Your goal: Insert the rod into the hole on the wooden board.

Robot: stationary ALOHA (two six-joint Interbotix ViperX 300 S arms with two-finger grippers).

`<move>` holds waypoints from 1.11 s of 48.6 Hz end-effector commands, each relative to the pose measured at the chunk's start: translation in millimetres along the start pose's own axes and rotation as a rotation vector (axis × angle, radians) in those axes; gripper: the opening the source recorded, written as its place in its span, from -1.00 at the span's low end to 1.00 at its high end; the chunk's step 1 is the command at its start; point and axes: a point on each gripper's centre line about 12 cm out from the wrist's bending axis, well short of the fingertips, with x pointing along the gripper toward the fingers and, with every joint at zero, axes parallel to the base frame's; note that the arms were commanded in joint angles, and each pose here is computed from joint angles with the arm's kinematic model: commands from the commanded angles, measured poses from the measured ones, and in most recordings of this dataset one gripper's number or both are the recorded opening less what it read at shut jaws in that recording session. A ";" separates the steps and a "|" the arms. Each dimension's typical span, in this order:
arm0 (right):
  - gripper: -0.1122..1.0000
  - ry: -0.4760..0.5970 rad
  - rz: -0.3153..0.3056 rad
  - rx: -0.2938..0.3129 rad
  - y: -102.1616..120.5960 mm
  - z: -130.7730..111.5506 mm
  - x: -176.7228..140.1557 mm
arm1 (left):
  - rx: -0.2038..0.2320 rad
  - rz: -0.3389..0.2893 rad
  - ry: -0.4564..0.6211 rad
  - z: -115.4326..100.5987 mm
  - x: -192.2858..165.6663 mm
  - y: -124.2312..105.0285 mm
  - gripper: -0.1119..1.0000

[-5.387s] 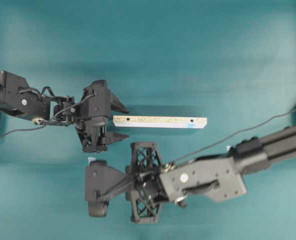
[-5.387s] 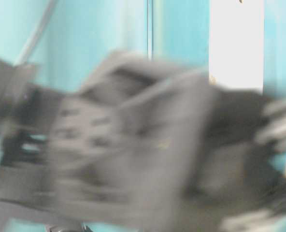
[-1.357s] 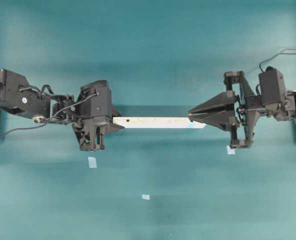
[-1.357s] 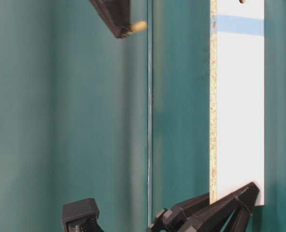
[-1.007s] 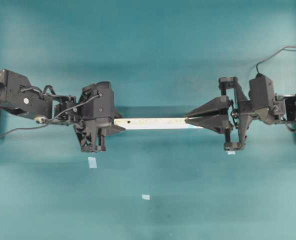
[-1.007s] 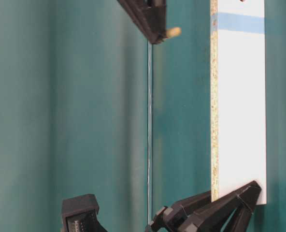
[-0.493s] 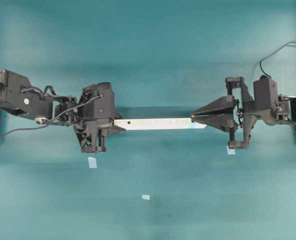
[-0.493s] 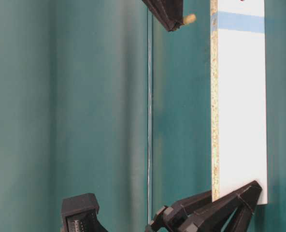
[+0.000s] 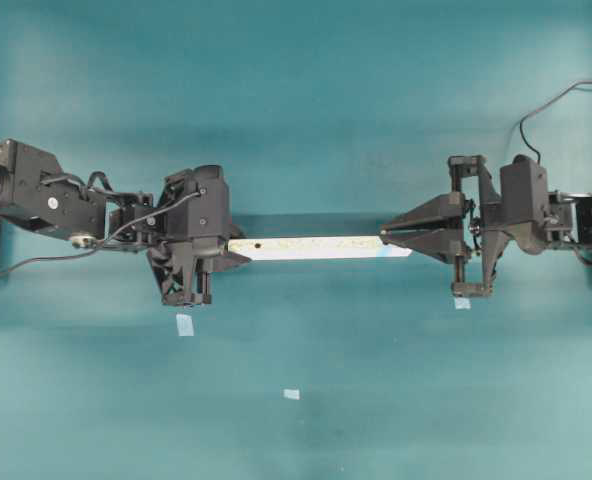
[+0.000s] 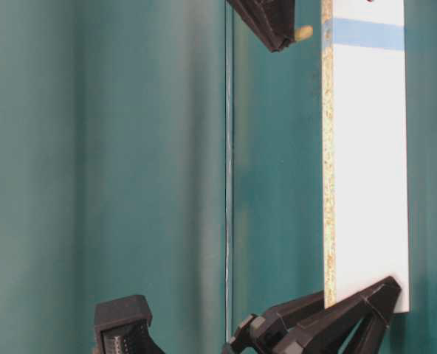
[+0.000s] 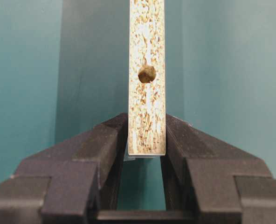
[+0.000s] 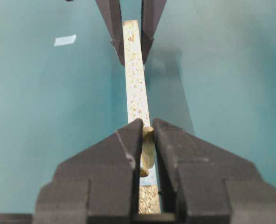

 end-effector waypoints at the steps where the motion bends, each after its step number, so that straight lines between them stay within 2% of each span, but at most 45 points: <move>1: -0.61 -0.024 0.004 0.000 1.2 4.3 3.4 | 0.002 -0.007 -0.024 7.8 -2.1 -3.1 -0.21; 35: -0.61 0.022 -0.006 -0.001 -0.9 -5.2 7.4 | 0.003 -0.008 -0.020 6.8 -2.2 -3.6 -0.21; 54: -0.61 0.042 0.009 -0.002 4.2 -8.8 5.9 | 0.002 -0.007 -0.024 8.3 -2.0 -3.1 -0.21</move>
